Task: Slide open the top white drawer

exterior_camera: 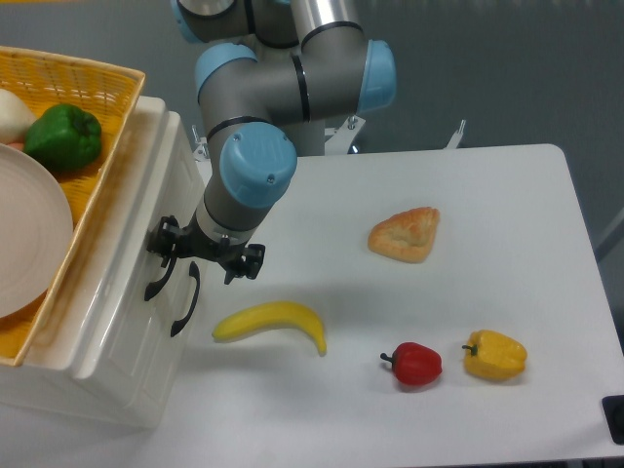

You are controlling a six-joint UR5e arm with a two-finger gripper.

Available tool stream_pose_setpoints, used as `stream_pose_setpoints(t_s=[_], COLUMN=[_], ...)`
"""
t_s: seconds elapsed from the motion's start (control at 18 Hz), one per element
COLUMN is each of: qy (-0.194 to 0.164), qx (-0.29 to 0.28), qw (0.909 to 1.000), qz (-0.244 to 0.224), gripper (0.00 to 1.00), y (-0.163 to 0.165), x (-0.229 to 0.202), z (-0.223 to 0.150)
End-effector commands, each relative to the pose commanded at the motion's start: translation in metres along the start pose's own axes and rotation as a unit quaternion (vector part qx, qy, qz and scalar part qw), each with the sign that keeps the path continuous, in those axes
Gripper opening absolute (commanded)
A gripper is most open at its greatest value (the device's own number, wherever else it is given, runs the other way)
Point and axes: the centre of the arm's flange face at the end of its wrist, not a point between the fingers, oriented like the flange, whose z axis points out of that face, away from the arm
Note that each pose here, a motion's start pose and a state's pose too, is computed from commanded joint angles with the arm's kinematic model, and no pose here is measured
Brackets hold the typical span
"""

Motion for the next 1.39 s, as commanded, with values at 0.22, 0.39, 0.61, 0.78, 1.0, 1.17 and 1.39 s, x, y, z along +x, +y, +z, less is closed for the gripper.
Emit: stream_pose_setpoints(t_s=[0.22,0.39,0.61,0.78,1.0,1.17,1.39], qy=[-0.007,-0.031,-0.032,-0.036,-0.038,-0.043,-0.048], qx=[0.010,0.005,0.002,0.000,0.000,-0.002,-0.004], qw=[0.9999,0.9994,0.9993,0.9989,0.9984,0.9981,0.9979], qz=[0.007,0.015,0.018,0.029,0.042,0.045,0.045], gripper=[1.00,1.00,1.00,1.00,1.00,1.00,1.00], y=[-0.0029,-0.0017,-0.0019,-0.0016,-0.0018,-0.0020,-0.0011], x=[0.0002,-0.0037,-0.0013,-0.0020,-0.0030,-0.0042,-0.0097], z=[-0.0041,-0.0062,-0.0034,-0.0034,-0.0045,-0.0044,-0.0063])
